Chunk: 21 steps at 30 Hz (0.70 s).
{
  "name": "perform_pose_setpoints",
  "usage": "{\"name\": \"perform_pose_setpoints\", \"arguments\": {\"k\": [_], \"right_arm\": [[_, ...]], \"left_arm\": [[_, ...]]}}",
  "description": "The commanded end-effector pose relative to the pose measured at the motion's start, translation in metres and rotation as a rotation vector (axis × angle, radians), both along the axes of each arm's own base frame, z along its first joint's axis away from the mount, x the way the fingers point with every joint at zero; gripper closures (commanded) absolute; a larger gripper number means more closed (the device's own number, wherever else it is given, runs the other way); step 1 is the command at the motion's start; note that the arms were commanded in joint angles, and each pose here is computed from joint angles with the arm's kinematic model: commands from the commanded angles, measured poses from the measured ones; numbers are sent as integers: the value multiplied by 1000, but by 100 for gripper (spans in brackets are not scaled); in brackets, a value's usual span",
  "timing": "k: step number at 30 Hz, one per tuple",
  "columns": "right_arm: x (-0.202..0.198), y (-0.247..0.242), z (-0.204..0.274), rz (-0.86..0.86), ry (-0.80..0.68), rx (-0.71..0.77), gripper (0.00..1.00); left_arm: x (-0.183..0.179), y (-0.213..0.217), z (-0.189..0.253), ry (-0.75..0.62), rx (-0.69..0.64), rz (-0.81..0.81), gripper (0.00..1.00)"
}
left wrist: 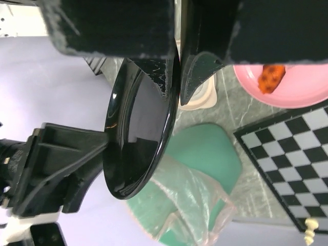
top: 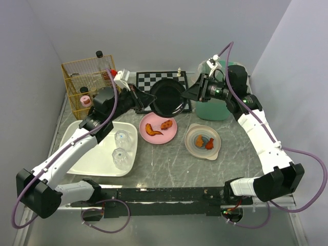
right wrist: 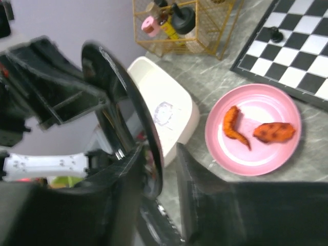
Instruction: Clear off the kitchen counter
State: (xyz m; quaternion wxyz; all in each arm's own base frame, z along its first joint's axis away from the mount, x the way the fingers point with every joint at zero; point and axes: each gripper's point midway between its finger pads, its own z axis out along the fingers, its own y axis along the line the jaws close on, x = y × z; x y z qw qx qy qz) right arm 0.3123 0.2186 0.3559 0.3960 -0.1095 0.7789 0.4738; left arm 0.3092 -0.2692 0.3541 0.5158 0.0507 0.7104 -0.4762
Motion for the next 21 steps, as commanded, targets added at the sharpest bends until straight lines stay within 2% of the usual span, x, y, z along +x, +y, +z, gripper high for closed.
{"name": "perform_pose_setpoints", "arguments": {"k": [1,3,6,9,11,15,21], "right_arm": [[3,-9,13,-81,-43,-6,47],[10,-21,8,-162,-39,-45,41],[19,-38,2,-261,-29,-85,37],[23,-50,-6,-290,-3,-74,37],[26,-52,-13,-283,23,-53,37],[30,-51,-26,-257,65,-32,37],[30,-43,-36,-204,100,-6,38]], "left_arm": [[1,11,16,-30,18,75,99],[5,28,2,19,49,156,99],[7,65,-19,93,69,290,99],[3,121,-49,224,64,496,99],[-3,166,-66,311,49,688,99],[-38,224,-81,414,-41,961,99],[-105,285,-113,568,-300,1335,99]]}}
